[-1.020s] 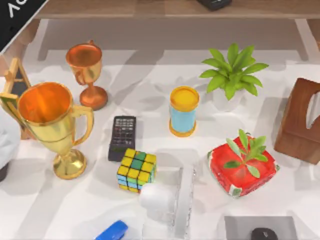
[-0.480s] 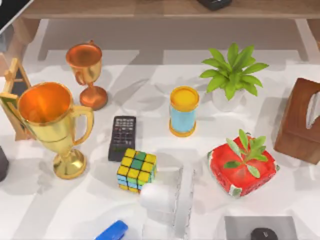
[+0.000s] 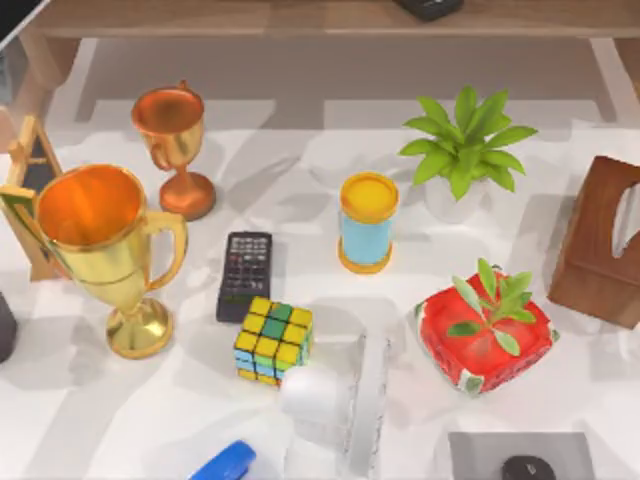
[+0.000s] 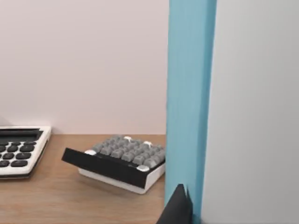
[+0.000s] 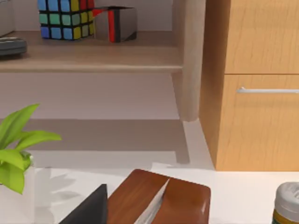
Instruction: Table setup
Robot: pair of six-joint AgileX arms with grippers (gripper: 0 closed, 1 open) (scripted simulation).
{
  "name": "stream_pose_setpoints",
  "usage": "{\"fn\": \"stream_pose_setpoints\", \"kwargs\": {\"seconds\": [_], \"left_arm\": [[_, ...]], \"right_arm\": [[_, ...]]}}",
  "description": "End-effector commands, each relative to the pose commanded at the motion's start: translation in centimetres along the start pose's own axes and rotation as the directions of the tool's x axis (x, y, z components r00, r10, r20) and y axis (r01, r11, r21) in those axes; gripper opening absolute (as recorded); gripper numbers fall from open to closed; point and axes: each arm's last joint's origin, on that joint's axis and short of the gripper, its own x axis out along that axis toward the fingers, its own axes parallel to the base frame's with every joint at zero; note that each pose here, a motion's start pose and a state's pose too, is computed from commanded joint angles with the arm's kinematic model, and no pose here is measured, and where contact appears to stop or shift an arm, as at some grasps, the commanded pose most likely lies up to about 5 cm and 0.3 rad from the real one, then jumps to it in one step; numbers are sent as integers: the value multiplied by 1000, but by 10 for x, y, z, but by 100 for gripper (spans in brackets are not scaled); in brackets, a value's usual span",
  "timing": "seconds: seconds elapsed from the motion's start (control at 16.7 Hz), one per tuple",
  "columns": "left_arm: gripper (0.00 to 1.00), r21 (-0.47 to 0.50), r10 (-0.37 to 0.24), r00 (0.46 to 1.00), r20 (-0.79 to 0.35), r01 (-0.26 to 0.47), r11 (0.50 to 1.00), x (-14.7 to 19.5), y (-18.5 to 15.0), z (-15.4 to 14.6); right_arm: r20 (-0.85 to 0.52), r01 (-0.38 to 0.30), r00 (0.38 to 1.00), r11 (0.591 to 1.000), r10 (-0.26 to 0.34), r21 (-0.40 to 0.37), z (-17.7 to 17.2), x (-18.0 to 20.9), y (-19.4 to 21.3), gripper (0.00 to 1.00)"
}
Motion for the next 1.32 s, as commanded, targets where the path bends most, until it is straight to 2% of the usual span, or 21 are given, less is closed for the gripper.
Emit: {"fn": "stream_pose_setpoints", "kwargs": {"seconds": [0.18,0.36,0.54,0.66,0.84,1.02,1.14,1.32], "left_arm": [[0,12,-4,998,61,3,1000,-7,26,23],[0,77,24,992,123,-34,996,-13,73,43],[0,200,83,984,158,-114,973,-17,133,50],[0,309,136,978,157,-179,934,-19,176,45],[0,488,230,966,119,-258,834,-25,246,22],[0,658,335,941,41,-278,700,-38,317,-17],[0,753,404,915,-25,-248,609,-53,362,-49],[0,854,481,866,-133,-146,499,-81,421,-103]], "right_arm": [[0,0,1000,1000,0,0,0,0,0,100],[0,0,1000,1000,0,0,0,0,0,100],[0,0,1000,1000,0,0,0,0,0,100],[0,0,1000,1000,0,0,0,0,0,100],[0,0,1000,1000,0,0,0,0,0,100],[0,0,1000,1000,0,0,0,0,0,100],[0,0,1000,1000,0,0,0,0,0,100],[0,0,1000,1000,0,0,0,0,0,100]]}}
